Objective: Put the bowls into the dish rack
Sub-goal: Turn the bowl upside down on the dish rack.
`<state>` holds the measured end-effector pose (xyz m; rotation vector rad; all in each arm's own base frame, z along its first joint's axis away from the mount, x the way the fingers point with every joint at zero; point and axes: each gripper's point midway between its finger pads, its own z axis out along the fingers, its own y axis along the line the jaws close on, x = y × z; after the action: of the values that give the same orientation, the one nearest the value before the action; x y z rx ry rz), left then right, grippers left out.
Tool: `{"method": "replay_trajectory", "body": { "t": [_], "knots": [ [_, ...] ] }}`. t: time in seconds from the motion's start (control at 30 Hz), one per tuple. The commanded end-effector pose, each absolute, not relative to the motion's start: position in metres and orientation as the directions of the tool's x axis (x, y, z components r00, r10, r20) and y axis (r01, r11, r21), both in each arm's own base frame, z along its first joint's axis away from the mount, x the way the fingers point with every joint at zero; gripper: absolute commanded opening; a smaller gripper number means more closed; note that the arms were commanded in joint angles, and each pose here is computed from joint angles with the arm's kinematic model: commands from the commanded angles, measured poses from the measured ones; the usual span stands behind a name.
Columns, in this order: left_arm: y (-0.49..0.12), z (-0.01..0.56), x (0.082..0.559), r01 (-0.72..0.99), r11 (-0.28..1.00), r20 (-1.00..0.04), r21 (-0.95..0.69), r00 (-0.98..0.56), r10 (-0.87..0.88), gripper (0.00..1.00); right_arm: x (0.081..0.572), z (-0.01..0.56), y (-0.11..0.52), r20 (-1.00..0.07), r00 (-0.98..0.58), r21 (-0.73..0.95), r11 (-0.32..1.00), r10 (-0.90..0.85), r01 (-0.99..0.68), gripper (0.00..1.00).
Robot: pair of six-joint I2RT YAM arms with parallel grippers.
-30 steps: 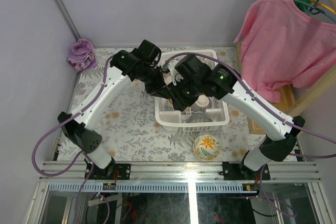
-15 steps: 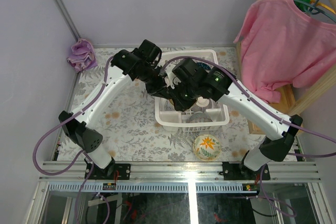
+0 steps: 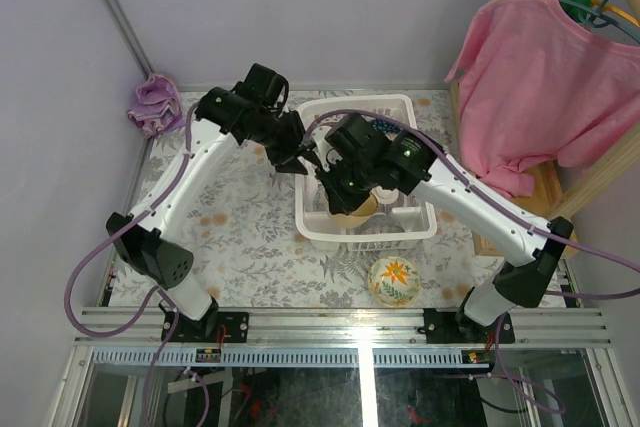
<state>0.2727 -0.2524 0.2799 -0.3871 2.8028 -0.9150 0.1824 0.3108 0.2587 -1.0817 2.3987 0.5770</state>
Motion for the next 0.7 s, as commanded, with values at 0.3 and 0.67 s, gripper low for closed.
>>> {"method": "replay_trajectory", "body": {
  "t": [0.3,0.67],
  "knots": [
    [-0.212,0.317,0.309,-0.165,0.732,-0.243,-0.661,-0.876,-0.417,0.41,0.273,0.275,0.329,-0.588,-0.744,0.406,0.681,-0.317,-0.61,0.0],
    [-0.198,0.25,0.282,-0.181,0.775,-0.21,-0.605,-0.903,-0.375,0.34,0.326,0.269,0.386,-0.549,-0.836,0.723,0.501,-0.002,-0.476,0.0]
  ]
}}
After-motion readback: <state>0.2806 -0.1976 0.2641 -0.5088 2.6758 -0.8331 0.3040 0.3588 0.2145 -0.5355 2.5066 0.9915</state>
